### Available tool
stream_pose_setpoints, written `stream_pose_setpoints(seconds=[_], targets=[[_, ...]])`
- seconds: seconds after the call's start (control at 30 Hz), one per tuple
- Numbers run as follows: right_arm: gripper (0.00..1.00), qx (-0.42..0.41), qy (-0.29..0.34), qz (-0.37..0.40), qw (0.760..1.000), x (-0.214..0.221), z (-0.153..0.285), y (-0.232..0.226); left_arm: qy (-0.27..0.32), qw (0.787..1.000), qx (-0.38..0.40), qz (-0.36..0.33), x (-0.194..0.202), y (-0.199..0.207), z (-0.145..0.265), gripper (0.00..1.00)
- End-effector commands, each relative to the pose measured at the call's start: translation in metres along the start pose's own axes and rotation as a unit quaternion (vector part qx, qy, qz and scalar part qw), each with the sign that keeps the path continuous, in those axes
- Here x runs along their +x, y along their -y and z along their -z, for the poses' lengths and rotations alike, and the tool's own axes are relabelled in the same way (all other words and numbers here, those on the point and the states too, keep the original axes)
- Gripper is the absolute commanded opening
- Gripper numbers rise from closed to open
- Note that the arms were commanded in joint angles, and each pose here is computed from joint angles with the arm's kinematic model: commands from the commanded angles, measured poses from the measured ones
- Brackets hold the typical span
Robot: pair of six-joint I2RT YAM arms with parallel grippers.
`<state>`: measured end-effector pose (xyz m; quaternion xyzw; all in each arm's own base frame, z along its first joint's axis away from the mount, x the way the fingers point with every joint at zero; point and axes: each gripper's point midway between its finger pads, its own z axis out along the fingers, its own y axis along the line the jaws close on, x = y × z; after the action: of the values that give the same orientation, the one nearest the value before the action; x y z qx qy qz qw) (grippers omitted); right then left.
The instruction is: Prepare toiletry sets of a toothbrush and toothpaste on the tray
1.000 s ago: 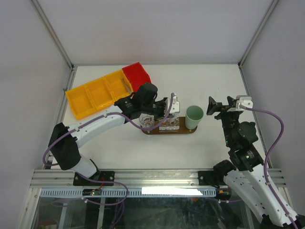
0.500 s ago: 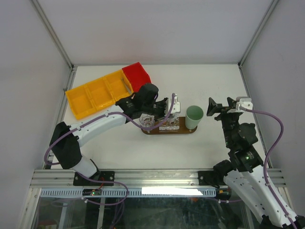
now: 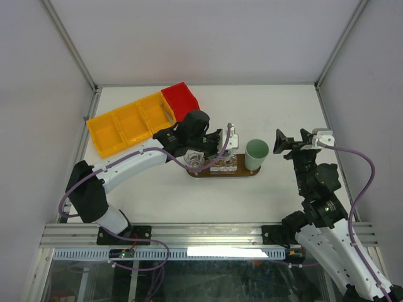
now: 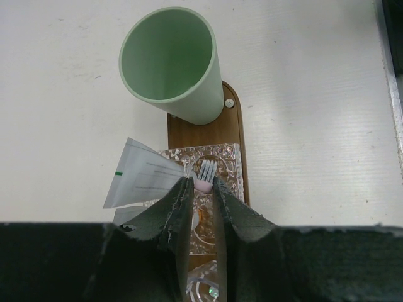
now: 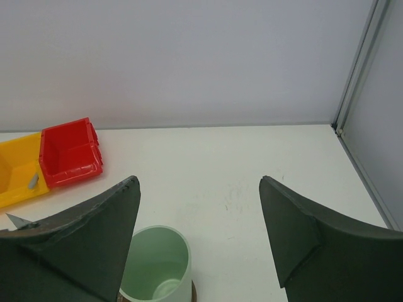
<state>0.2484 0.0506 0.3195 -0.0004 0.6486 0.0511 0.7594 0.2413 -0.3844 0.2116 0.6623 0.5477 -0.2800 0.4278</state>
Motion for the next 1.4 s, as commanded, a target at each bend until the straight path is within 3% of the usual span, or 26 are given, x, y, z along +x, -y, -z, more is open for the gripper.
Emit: stream_pose_setpoints(seconds=[0.0, 1.03, 1.37], targets=[[0.8, -0.003, 0.025, -0.01, 1.0, -0.013, 0.0, -0.001, 0.018, 1.0, -0.005, -0.017, -0.016, -0.002, 0.003, 0.21], [0.8, -0.017, 0.019, -0.019, 1.0, -0.009, 0.002, -0.006, 0.02, 1.0, 0.017, 0.01, -0.024, 0.009, -0.016, 0.2], [0.8, -0.035, 0.001, -0.019, 0.999, 0.0, 0.001, -0.013, 0.031, 0.999, 0.006, 0.006, -0.036, 0.008, -0.005, 0.22]])
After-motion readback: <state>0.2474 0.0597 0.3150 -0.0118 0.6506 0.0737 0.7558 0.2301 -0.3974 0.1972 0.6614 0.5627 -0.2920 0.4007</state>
